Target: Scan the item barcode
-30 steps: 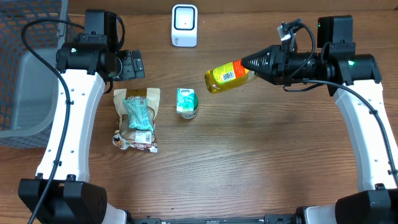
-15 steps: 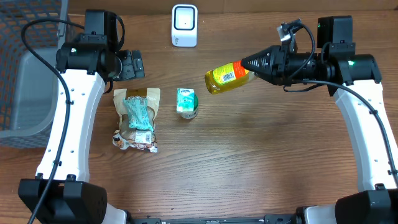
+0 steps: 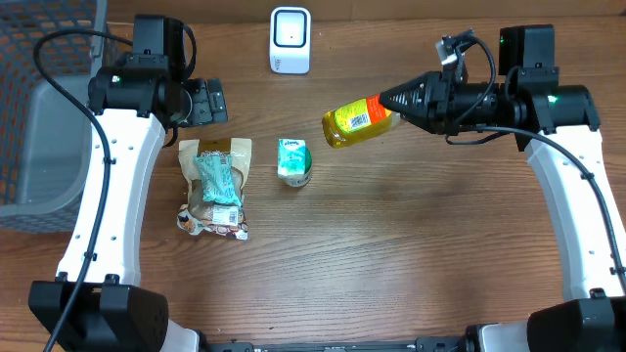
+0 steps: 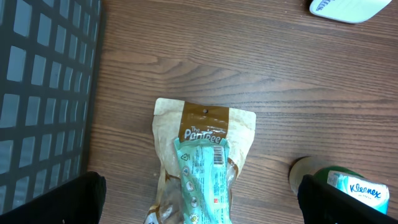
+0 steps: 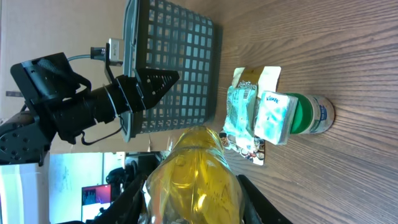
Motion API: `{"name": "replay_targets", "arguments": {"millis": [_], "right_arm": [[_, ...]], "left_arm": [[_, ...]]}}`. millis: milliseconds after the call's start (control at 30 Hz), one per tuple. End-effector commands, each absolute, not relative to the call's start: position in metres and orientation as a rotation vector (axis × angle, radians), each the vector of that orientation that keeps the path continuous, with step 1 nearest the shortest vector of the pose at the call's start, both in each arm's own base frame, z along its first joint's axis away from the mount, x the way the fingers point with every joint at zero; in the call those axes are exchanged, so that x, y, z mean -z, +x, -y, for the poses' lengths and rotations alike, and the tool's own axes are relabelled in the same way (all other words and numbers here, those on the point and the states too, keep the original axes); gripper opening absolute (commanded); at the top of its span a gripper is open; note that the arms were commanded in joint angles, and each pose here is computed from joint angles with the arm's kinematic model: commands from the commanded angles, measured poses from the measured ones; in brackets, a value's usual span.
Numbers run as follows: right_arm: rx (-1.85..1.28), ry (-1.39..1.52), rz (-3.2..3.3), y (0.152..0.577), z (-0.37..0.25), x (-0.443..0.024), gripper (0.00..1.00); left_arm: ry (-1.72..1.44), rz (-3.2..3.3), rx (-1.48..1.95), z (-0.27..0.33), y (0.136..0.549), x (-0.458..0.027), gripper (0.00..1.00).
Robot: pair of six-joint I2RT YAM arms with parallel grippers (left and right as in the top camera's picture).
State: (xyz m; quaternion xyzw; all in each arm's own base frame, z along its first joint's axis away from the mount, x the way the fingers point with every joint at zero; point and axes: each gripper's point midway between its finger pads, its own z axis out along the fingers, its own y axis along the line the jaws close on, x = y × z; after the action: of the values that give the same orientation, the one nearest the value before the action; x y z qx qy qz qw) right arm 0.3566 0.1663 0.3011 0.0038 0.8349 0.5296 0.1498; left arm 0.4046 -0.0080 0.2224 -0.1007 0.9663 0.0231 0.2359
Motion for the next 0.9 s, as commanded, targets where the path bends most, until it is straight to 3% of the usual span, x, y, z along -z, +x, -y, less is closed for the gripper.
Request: {"name": "replay_targets", "arguments": {"millis": [0, 867], "right_arm": [[-1.552, -0.046, -2.350, 0.3525, -0.1683, -0.3187, 0.15], [-1.544, -0.066, -2.360, 0.3491, -0.1682, -0.3159, 0.15]], "left_arm": [[-0.246, -2.626, -0.078, 0.0086, 0.4077, -0.2312, 1.00], [-0.246, -2.627, -0.078, 0.0087, 0.4076, -0.2311, 1.00]]}}
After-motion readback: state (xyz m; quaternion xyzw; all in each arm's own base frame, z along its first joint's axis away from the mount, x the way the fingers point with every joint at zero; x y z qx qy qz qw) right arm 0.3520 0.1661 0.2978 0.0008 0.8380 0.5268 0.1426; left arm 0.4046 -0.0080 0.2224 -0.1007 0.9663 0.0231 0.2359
